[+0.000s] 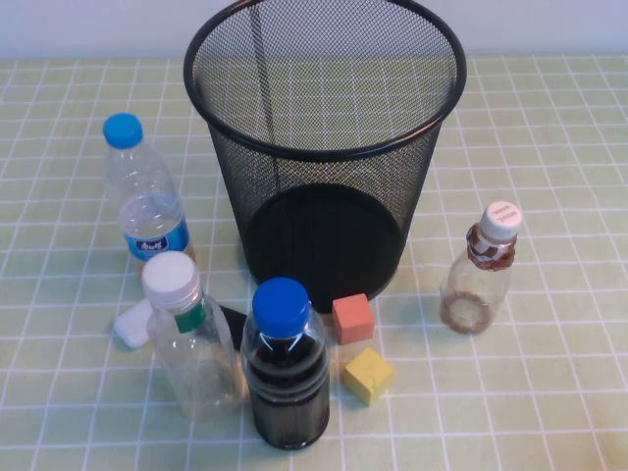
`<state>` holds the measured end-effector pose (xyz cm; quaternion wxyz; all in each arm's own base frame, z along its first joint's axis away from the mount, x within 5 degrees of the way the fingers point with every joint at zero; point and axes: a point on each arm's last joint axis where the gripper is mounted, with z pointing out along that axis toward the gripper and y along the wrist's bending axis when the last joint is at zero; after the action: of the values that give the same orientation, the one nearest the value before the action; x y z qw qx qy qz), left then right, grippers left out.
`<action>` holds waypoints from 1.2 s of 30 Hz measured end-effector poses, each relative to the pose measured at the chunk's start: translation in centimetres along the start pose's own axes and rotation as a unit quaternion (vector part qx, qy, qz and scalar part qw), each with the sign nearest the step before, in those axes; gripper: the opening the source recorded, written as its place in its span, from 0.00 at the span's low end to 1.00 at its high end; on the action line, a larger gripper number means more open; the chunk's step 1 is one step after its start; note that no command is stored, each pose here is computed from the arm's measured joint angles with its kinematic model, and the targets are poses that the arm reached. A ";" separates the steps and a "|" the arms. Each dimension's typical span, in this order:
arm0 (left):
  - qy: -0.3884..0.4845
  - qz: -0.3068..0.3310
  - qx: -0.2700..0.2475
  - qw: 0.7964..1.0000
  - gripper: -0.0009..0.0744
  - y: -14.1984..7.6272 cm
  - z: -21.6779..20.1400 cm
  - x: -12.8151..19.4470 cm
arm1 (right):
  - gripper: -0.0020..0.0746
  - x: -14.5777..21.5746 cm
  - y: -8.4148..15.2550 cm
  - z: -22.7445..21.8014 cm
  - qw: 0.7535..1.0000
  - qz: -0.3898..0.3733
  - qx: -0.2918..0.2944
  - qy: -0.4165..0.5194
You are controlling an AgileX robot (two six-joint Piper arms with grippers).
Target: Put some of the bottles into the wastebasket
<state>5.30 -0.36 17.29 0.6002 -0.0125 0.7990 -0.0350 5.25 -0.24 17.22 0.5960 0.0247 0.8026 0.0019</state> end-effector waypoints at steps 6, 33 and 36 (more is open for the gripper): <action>0.000 0.000 0.000 1.000 0.01 0.0 0.0 0.0 | 0.02 0.0 -0.1 0.0 1.000 -0.011 0.004 0.000; 0.000 0.000 0.000 1.000 0.01 0.0 0.0 0.0 | 0.01 0.0 -0.1 0.0 1.000 -0.008 0.003 0.000; 0.000 0.000 0.000 1.000 0.01 0.0 0.0 0.0 | 0.02 0.0 -0.1 0.0 1.000 -0.006 0.003 0.000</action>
<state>5.30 -0.36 17.29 0.6002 -0.0125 0.7990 -0.0350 5.25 -0.30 17.23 0.5962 0.0219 0.8025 -0.0044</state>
